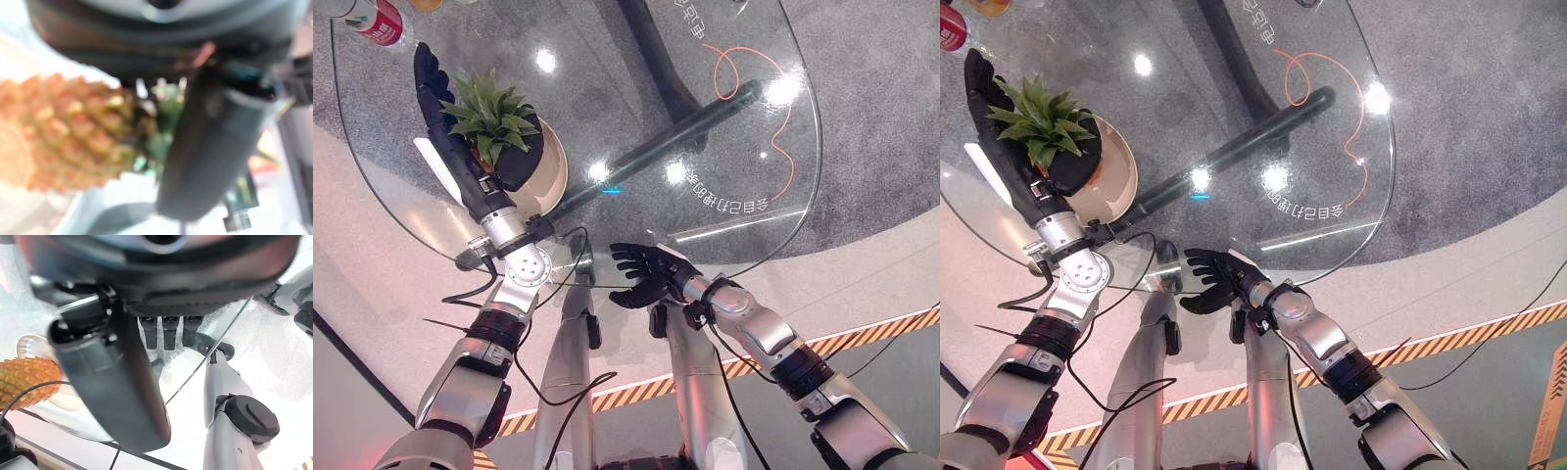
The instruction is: Pick up the fruit to the plate
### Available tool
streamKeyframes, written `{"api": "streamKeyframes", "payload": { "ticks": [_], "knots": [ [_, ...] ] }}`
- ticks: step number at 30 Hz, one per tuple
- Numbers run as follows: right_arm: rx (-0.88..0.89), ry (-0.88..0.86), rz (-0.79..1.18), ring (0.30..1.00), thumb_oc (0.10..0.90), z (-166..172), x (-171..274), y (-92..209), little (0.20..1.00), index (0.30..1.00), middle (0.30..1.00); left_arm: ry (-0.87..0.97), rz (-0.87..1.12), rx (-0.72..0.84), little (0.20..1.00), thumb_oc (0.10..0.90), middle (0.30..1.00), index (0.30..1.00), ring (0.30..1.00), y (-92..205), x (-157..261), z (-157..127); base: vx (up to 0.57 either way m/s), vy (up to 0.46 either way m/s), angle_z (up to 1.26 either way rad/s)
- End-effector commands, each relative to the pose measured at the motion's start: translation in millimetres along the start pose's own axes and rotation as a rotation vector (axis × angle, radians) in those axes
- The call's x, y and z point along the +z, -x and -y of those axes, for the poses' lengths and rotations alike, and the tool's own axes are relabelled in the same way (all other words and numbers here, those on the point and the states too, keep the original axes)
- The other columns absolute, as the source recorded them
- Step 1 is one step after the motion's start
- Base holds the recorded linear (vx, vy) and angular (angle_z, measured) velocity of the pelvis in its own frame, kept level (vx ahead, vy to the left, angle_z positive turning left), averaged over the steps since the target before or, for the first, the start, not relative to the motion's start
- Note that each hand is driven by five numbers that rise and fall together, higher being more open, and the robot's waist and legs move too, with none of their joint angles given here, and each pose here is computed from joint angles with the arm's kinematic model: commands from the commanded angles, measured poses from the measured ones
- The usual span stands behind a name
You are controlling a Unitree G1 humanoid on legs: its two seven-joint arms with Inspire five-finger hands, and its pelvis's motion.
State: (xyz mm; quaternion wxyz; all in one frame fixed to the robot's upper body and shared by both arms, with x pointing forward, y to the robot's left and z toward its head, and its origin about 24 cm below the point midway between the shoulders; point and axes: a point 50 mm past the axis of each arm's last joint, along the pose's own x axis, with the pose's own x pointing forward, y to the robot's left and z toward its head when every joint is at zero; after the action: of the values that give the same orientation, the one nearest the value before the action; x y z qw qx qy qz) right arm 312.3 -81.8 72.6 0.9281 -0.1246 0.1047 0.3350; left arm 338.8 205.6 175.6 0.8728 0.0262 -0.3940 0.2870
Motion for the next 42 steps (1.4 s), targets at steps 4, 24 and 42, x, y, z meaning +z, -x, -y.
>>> {"api": "streamKeyframes", "payload": {
  "ticks": [4,24,42],
  "knots": [
    [0.087,-0.004,0.082,0.900,0.800,-14,0,13,0.900,0.900,0.900,0.091,0.060,-0.008,0.900,0.800,0.900,0.900,0.900,2,11,-10,0.01,-0.080,0.02],
    [0.064,-0.015,0.092,0.900,0.800,-6,-7,20,0.900,0.900,0.900,0.069,-0.141,-0.061,0.900,0.800,0.900,0.900,0.900,19,-16,-46,0.01,-0.045,0.02],
    [0.058,-0.037,0.075,0.900,0.800,-4,-17,30,0.900,0.900,0.900,0.131,-0.342,-0.228,0.900,0.800,0.900,0.900,0.900,50,-33,-55,0.01,0.000,0.00]
  ]
}}
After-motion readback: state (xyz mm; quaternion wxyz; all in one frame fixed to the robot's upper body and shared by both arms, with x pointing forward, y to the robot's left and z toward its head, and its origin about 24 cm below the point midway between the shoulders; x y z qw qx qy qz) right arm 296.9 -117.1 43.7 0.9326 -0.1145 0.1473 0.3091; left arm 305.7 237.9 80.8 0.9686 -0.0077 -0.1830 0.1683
